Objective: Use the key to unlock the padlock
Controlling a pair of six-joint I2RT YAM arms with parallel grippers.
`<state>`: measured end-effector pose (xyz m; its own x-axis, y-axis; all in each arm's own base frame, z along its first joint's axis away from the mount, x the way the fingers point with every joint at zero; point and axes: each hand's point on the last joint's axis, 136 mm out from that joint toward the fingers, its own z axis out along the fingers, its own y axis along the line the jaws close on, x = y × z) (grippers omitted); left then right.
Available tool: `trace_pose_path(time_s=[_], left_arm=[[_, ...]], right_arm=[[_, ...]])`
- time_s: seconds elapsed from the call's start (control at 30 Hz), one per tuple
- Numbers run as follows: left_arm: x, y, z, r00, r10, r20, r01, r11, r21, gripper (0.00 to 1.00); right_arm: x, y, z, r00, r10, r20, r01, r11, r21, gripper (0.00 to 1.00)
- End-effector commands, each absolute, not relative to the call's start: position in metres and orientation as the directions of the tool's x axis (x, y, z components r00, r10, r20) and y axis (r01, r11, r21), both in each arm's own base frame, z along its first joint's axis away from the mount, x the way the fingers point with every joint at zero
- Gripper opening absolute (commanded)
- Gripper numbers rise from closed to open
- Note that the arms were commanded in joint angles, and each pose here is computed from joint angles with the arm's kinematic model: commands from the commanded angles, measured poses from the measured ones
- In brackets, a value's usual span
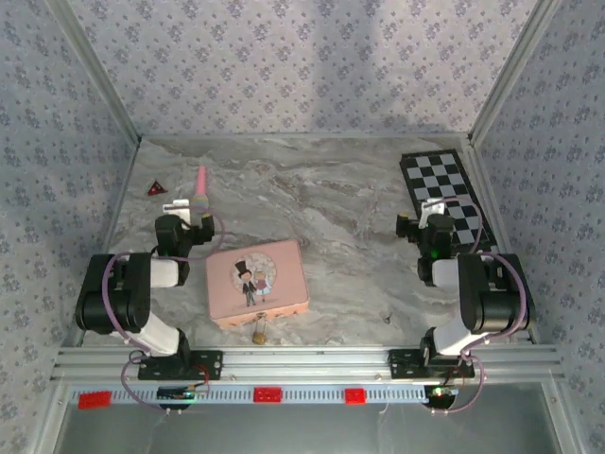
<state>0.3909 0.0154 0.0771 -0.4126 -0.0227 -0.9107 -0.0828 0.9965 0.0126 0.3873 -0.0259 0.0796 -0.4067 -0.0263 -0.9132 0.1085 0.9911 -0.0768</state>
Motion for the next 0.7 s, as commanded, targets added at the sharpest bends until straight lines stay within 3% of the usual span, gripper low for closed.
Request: trace_pose_path(time_s=[0.0,0.67], left_arm=[[0.3979,0.0141,0.0883,-0.384,-0.03,-0.923,-0.075,0.997,-0.002,1.0],[0.3982,0.0146,0.0891,-0.382,-0.03,-0.924,-0.076,0.997,-0.001,1.0]], right_arm=[[0.39,-0.0266,0.0854,-0.386,-0.013,-0.922,0.125,0.99,-0.066,0.99],[0.39,-0.027,0.0858,-0.385,-0.01,-0.923,0.124,0.99,-0.062,0.99]])
